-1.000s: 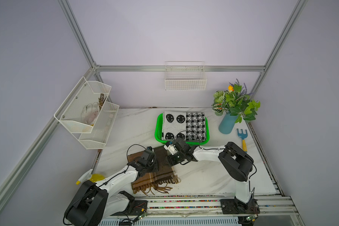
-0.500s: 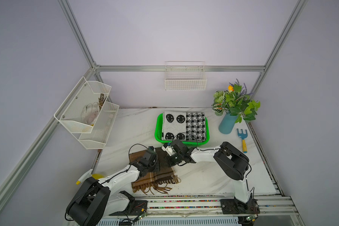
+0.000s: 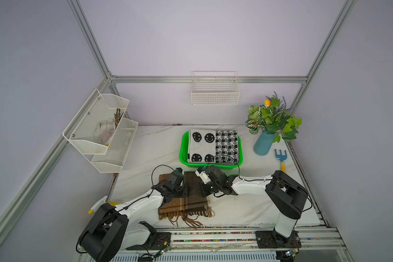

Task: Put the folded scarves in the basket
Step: Move the scarf to the center of the board.

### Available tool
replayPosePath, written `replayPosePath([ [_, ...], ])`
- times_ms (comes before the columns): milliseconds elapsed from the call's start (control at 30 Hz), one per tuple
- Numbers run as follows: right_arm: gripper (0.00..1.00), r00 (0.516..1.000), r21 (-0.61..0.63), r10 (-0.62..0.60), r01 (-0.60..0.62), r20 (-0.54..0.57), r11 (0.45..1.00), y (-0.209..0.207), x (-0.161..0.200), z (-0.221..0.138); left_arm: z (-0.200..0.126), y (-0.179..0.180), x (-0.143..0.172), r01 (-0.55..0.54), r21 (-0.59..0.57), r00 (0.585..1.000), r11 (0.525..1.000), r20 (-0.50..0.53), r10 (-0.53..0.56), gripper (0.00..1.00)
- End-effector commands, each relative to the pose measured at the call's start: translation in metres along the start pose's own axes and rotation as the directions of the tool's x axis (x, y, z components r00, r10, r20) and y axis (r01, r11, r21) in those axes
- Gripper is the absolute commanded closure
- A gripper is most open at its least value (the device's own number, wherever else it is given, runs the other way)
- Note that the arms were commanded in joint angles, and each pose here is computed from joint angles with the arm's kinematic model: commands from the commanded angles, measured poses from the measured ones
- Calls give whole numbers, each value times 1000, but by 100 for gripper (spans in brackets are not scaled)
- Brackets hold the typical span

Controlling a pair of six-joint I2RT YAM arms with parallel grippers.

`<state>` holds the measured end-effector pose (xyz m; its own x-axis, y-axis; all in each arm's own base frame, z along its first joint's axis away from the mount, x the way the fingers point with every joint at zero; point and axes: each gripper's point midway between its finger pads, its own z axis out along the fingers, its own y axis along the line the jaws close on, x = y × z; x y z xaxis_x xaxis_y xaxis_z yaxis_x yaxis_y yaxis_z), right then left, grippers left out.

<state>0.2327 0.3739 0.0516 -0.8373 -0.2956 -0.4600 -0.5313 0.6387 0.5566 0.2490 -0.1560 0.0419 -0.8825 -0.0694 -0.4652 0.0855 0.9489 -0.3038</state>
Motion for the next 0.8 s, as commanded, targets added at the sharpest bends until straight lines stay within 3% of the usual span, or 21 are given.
replayPosePath([
  [0, 100, 1000, 90, 27, -27, -3, 996, -32, 20, -17, -6, 5, -7, -2, -42, 1000, 999, 12, 2, 44],
  [200, 100, 994, 114, 99, -104, 53, 988, -67, 28, -51, -23, 5, -16, 23, -22, 995, 999, 100, -21, 37],
  [367, 100, 987, 117, 124, -135, 99, 984, -80, 28, -71, -26, 26, -13, 51, -92, 991, 994, 131, -38, 31],
  [500, 100, 984, 132, 124, -141, 130, 981, -82, 30, -79, -12, 20, 4, 85, -5, 993, 996, 88, -84, 26],
  [600, 100, 982, 105, 133, -147, 132, 984, -78, 31, -79, -5, 18, 10, 115, 50, 986, 992, 113, -120, 20],
  [767, 100, 983, 92, 136, -148, 124, 985, -76, 32, -76, 6, -3, 12, 116, 153, 991, 981, 55, -125, 20],
])
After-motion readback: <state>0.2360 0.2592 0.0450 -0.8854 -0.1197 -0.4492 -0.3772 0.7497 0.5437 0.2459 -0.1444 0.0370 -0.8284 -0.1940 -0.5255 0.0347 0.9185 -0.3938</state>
